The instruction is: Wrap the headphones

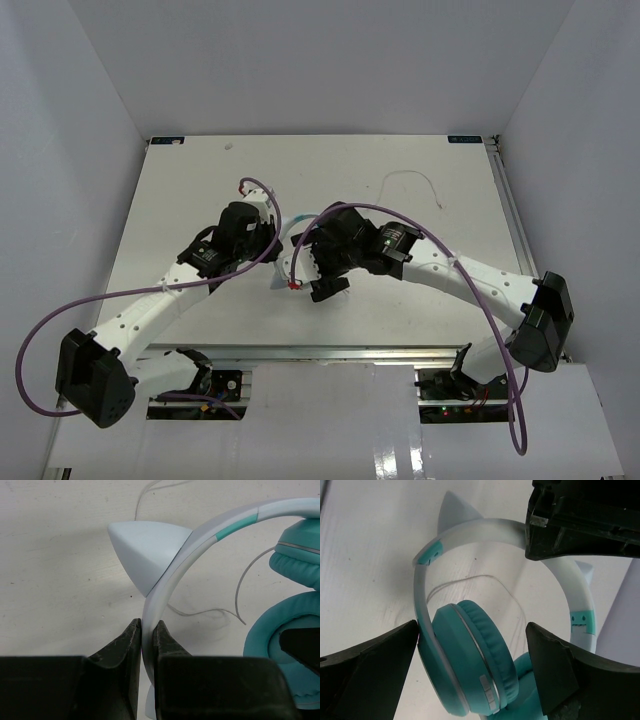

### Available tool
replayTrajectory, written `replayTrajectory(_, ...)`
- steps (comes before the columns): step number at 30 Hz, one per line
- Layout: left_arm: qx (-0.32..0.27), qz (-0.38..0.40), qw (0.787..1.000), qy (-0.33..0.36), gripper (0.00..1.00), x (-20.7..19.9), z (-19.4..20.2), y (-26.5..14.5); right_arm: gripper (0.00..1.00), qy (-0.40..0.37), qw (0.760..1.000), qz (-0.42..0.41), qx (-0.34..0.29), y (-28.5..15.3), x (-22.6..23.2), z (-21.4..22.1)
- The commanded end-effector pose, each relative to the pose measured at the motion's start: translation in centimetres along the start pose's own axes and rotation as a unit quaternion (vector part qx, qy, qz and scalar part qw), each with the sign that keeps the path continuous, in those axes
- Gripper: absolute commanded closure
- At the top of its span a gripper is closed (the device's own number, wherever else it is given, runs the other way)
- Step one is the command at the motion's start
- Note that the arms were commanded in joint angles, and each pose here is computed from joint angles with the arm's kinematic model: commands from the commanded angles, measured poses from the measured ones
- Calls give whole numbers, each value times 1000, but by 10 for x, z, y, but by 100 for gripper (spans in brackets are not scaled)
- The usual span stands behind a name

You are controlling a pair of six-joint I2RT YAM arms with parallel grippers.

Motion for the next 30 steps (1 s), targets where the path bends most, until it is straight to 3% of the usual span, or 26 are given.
replayTrajectory(1, -43, 19, 999, -9, 100, -14, -22, -18, 6, -48, 996, 35, 66, -11, -10, 8)
replayTrajectory(6, -50, 8, 999, -11, 100, -14, -26, -19, 1, -67, 996, -23, 58, -15, 7, 9)
replayTrajectory(11, -59, -11, 998, -31, 100, -13, -31, -19, 38, -44, 997, -42, 48, -11, 17, 7)
replayTrajectory(13, -63, -16, 997, -48, 100, -14, -34, -18, 48, -32, 998, -37, 39, -12, 15, 3)
replayTrajectory(15, -69, -26, 995, -68, 100, -12, -36, -17, 67, -16, 999, -22, 26, -16, 12, -2)
replayTrajectory(19, -82, -42, 989, -120, 100, -12, -40, -13, 86, 53, 999, 0, 0, -15, 10, -11)
replayTrajectory(22, -87, -42, 984, -152, 100, -14, -43, -10, 92, 118, 993, 15, -4, -11, 8, -14)
replayTrajectory(27, -93, -32, 980, -171, 100, -18, -47, -6, 90, 186, 982, 27, -12, -10, 0, -20)
replayTrajectory(28, -93, -29, 981, -168, 100, -19, -47, -6, 77, 187, 982, 24, -19, -9, 0, -22)
replayTrajectory(30, -95, -10, 985, -146, 100, -21, -49, -7, 31, 173, 984, 13, -45, -13, -2, -29)
Point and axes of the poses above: each gripper's point midway between its finger pads, its own y axis out along the fingers, its own x axis along the line the jaws close on, z = x × y, the point moved 8 cm from there along -y, back along the fingers, and after that the axes turned 14 degrees about -y, right-handed, at the moved point
